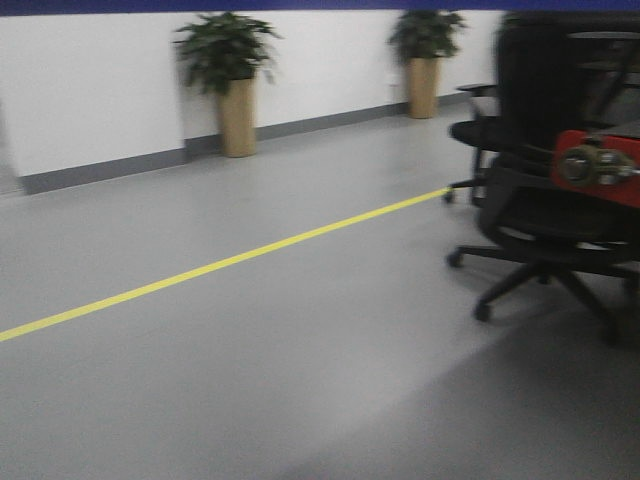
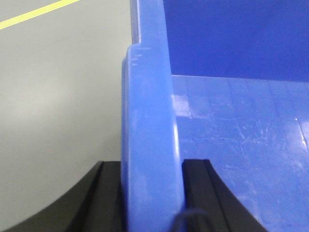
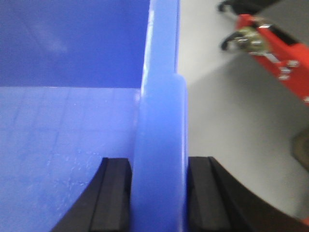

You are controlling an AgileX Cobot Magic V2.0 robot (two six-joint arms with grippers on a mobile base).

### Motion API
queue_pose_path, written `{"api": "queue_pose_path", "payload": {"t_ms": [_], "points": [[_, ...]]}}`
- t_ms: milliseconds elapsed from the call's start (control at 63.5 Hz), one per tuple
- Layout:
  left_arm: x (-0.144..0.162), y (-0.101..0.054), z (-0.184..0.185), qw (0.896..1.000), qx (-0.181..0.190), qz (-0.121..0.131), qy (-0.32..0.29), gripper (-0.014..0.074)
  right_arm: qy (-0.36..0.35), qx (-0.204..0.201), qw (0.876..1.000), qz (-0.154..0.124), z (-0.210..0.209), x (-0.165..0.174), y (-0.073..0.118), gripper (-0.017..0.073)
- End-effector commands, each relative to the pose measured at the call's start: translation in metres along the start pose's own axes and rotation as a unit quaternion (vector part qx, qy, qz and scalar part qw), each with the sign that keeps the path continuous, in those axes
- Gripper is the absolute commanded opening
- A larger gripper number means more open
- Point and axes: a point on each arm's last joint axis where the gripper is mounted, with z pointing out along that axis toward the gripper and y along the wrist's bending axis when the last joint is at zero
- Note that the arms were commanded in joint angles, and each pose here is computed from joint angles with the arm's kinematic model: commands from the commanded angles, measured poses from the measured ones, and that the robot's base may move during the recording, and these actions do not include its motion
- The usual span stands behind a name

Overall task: Move blue bin to conveyor side
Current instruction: 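Drive the base across the floor toward the red conveyor, bin held, then approach the conveyor and position the bin above the grey belt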

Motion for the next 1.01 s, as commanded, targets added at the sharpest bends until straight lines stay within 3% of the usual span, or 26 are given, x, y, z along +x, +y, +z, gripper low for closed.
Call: {"api": "queue_pose_path", "payload": {"t_ms": [0,992], "points": [[-0.0094,0.0019,-0.0126,0.998,-0.006,0.01,-0.065,-0.0018,-0.068,0.022,0.997,-0.019,-0.013,-0.01,-0.0049,-0.0081],[-0.0094,0.0021,-0.0126,0.998,-0.007,0.011,-0.065,-0.0018,-0.068,0.022,0.997,-0.019,-0.013,-0.01,-0.0049,-0.0081]]}}
